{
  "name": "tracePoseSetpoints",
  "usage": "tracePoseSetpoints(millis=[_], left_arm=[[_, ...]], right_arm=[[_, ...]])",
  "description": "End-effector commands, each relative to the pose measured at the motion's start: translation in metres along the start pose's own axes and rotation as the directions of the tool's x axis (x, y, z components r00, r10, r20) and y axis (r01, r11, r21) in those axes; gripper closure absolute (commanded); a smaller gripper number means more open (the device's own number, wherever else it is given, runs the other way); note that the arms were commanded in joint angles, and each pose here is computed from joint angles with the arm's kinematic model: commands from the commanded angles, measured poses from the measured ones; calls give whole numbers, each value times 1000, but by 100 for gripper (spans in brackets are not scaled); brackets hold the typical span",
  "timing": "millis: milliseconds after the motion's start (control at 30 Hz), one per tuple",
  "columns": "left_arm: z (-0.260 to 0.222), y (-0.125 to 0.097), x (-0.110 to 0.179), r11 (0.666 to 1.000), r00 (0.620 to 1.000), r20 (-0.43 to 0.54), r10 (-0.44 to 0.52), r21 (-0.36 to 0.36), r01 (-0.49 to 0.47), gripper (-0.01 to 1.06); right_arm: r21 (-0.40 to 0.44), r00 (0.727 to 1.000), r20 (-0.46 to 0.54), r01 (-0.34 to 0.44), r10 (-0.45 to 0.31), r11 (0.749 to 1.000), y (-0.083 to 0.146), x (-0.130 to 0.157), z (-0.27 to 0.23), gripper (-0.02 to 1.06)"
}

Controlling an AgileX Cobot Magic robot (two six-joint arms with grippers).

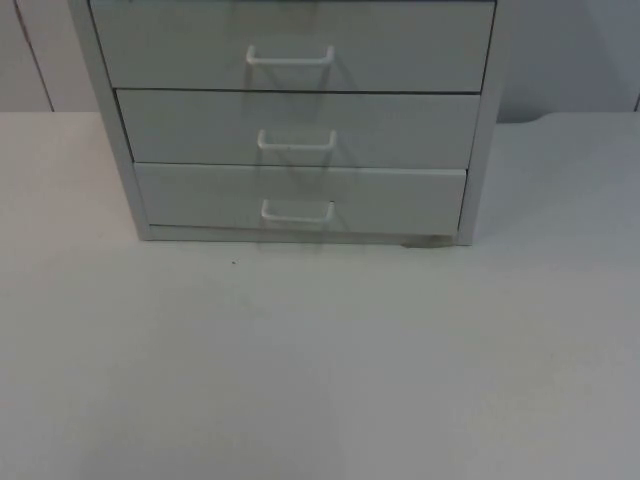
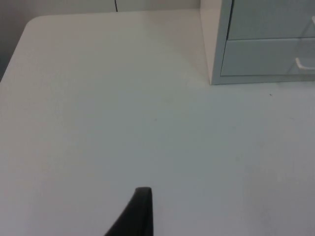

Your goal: Open the drawer with the left hand, place the block into the drawer with the right hand, then close the drawer with the left hand.

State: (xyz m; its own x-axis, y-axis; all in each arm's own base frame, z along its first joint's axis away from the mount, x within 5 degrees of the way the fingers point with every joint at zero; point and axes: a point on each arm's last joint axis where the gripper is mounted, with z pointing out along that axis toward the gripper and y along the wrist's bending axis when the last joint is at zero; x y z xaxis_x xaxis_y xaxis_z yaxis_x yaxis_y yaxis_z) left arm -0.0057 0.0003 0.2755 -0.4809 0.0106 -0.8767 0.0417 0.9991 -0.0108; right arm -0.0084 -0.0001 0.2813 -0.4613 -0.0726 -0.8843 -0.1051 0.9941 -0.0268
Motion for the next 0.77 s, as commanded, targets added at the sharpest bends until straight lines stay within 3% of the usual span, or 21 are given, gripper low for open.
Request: tracePoseSetpoints(millis=[0,133,600,733], left_arm=[[1,-1,0,1000,1000,8,-7,12,7,0],[1,-1,0,1000,1000,8,-7,12,7,0],[1,-1,0,1000,1000,8,-8,10,8,0],[1,-2,0,998,999,10,-40,-50,41,0]], right_arm=[[44,1000,10,-25,25,999,0,0,1,-1],[85,999,10,-47,46,995,1,0,1,-1],[85,999,10,-47,46,995,1,0,1,-1],[85,999,10,-47,46,995,1,0,1,-1]])
